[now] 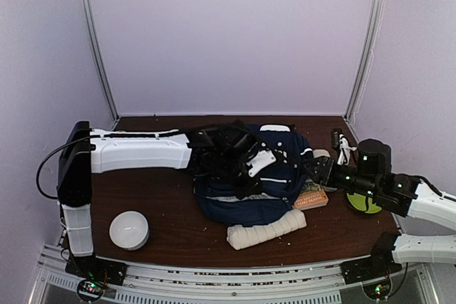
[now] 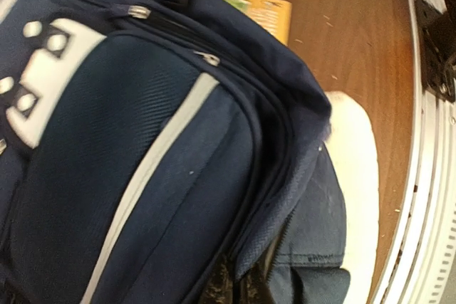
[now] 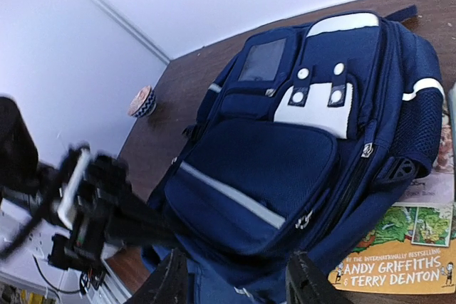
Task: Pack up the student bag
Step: Unzip the student bag at the center of the board.
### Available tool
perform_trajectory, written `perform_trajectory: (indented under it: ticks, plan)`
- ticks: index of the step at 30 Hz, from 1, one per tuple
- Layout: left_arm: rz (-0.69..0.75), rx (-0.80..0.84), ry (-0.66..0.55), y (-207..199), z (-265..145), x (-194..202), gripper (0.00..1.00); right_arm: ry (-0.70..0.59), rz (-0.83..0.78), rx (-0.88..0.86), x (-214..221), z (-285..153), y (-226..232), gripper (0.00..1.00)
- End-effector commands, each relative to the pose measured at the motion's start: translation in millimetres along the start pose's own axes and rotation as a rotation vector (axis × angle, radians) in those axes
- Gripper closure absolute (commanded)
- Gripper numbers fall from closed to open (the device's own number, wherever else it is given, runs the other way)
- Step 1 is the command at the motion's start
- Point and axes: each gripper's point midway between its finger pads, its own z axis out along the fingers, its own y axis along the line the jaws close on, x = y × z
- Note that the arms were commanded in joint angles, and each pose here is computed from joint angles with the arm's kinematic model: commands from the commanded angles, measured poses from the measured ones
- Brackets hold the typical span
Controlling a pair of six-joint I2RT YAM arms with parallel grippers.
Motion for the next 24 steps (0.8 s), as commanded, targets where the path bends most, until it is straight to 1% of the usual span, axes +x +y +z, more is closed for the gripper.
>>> perform_trajectory:
  ticks: [1,6,12,18,24]
  plan:
    - [-0.082,-0.132,-0.145,41.6,-54.5,-27.7,1.0,0.053,-0.121,-0.131,10.6,6.3,30.5,0.53]
    - [-0.088,-0.151,-0.156,41.5,-69.6,-23.5,1.0,0.128,-0.14,-0.204,37.2,18.1,41.8,0.54]
    - [-0.104,-0.138,-0.178,38.0,-79.7,-28.0,1.0,0.205,-0.164,-0.22,63.8,34.7,50.9,0.56]
    - [-0.105,-0.139,-0.214,36.6,-93.3,-38.5,1.0,0.163,-0.1,-0.183,60.6,48.3,44.8,0.56]
    - [-0.104,-0.142,-0.222,35.4,-102.1,-38.5,1.0,0.166,-0.078,-0.158,63.9,58.8,39.8,0.55]
